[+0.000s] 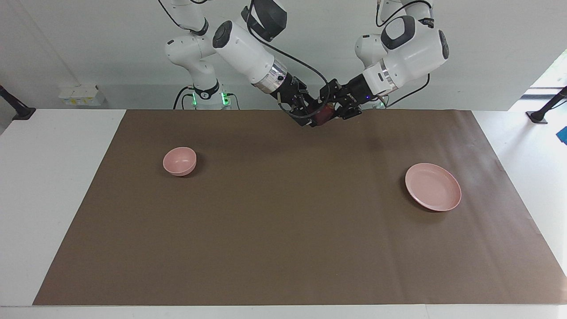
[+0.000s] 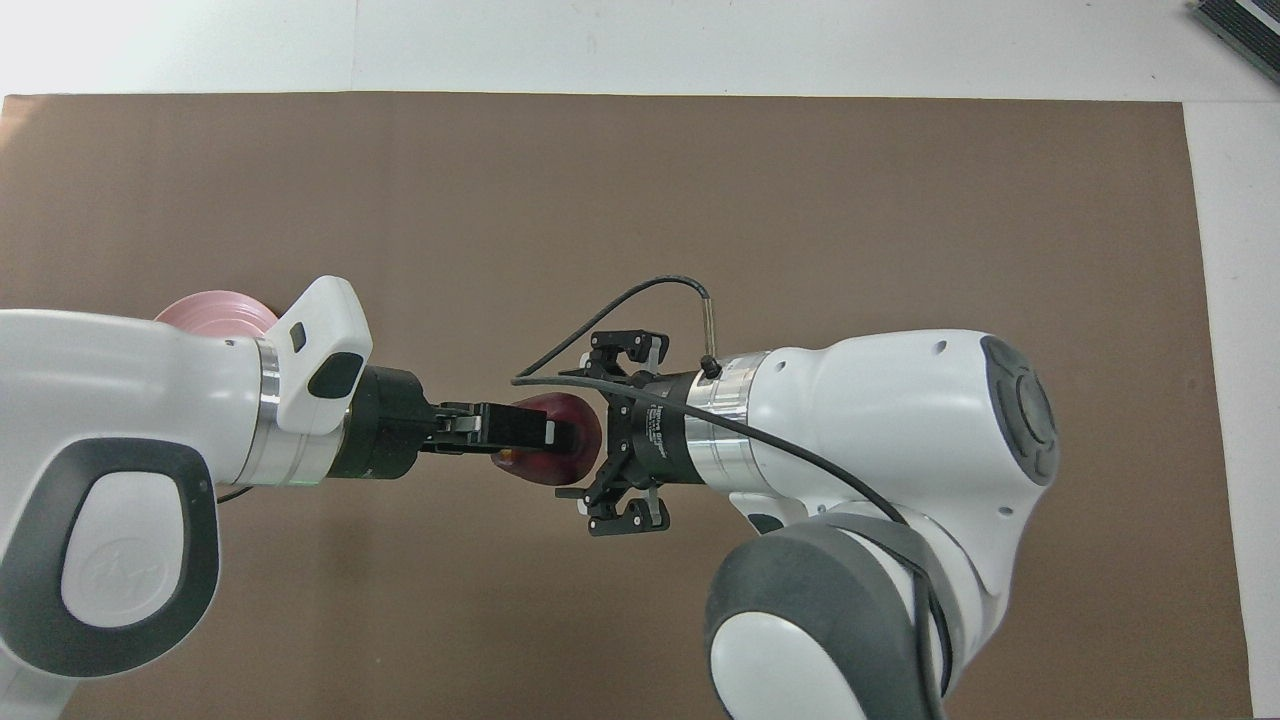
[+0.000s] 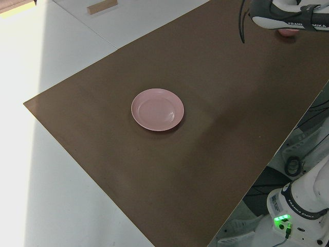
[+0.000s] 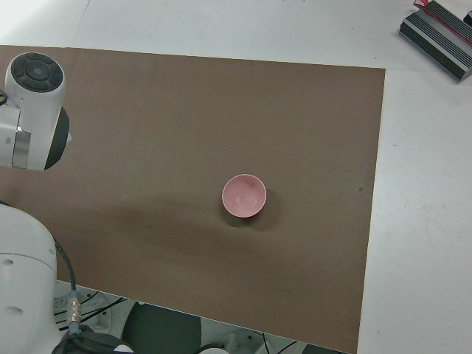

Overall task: Move apple from plate to bowl
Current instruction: 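Close the right gripper on the apple held by the left gripper, then carry the apple with the right gripper while the left gripper withdraws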

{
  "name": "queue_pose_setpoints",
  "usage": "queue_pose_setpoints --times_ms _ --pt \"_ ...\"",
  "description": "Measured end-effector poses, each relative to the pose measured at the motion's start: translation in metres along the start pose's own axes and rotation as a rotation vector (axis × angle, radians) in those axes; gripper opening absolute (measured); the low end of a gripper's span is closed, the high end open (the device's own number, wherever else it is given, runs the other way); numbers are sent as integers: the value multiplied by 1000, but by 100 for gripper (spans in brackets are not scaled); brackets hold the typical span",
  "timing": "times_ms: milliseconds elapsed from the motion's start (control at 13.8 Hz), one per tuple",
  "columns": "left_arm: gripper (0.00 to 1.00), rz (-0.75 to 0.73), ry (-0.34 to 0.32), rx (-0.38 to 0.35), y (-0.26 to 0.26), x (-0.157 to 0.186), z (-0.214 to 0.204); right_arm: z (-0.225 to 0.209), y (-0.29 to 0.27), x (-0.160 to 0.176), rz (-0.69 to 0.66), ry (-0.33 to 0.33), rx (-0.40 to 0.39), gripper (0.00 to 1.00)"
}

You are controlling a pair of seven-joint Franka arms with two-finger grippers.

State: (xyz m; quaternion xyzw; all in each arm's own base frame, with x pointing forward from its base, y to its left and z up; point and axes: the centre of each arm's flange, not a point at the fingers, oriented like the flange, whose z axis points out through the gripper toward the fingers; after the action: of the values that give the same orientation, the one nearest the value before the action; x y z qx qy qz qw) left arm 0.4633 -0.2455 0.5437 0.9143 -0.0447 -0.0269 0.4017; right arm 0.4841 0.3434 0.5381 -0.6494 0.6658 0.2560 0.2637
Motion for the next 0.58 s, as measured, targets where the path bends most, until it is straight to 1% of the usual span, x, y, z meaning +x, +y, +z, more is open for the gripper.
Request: queue_pose_setpoints --times_ms 73,145,218,291,582 --pt "67 -6 0 0 0 0 0 1 1 -3 -2 -2 0 100" --pt "67 -12 -1 0 0 0 0 2 3 -6 -7 -4 -1 90" --pt "67 -17 0 1 -1 0 0 2 4 -8 -11 -5 1 77" --pt "67 -19 0 0 -1 0 -1 2 3 -8 -11 -6 3 73" --pt "67 -24 1 0 -2 1 -2 2 2 -9 -12 -6 3 73"
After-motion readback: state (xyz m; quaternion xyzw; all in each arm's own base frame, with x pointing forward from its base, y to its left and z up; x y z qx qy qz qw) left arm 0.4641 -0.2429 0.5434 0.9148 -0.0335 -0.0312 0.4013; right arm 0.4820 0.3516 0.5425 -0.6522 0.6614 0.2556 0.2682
